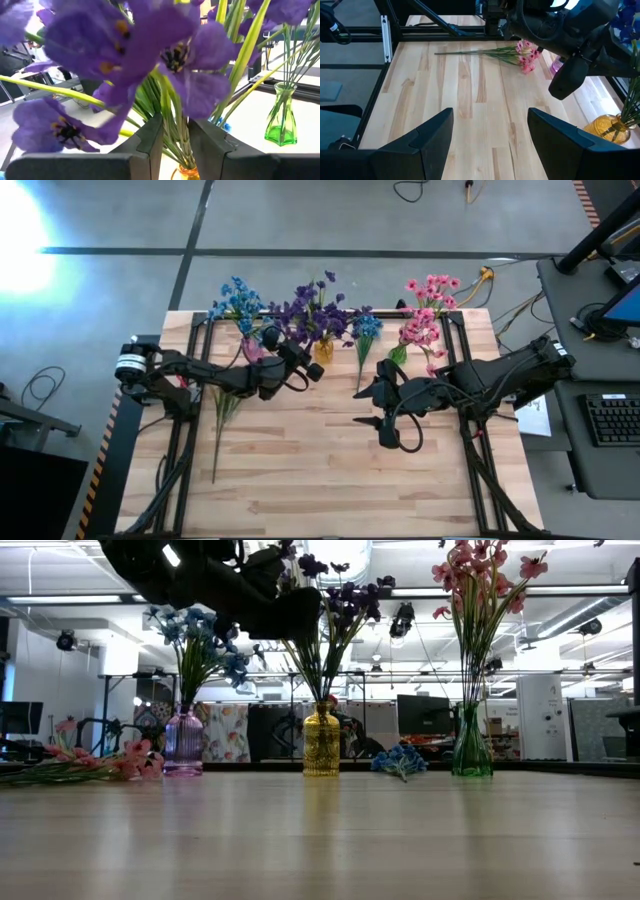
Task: Sort flowers into vase by color
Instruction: Put the violet flowers into the yellow vase
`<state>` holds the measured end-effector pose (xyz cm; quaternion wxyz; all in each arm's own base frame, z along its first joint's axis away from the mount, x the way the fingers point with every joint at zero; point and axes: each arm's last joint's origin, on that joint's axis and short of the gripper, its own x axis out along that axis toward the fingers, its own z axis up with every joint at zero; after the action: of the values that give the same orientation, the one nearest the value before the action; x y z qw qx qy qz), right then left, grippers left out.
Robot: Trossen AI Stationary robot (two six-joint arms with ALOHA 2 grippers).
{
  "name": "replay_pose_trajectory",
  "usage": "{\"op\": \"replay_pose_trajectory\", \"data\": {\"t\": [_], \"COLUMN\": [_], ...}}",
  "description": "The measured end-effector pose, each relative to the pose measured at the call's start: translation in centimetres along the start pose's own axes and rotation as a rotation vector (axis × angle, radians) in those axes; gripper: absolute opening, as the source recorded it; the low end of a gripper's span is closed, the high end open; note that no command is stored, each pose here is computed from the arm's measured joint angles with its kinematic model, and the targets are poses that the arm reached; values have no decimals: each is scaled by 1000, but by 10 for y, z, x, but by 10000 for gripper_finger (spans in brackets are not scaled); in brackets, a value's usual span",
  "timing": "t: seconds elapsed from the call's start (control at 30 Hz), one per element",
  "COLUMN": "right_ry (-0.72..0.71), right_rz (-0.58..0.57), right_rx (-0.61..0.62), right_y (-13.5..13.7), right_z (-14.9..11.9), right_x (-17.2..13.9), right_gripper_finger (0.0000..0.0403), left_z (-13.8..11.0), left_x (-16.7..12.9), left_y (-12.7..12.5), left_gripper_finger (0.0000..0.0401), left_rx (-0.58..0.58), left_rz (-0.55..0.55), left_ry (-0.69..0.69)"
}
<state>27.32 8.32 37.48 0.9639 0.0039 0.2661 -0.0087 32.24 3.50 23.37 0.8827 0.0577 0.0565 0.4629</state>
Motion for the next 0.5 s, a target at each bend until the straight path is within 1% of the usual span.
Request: {"op": "replay_pose_trajectory", "data": {"t": [0.33,0.5], "right_ry": [0,0], "right_rz": [0,0], "right_rx": [0,0], "right_y": [0,0], "right_z": [0,0], "right_x": [0,0], "right_gripper_finger": [247,247], "left_z": [1,14], "left_x": [0,3], "left_y": [0,-3], "left_gripper_finger": [77,77], "left_rx": [5,30], "left_rz": [1,1], "left_ry": [-5,-6]}}
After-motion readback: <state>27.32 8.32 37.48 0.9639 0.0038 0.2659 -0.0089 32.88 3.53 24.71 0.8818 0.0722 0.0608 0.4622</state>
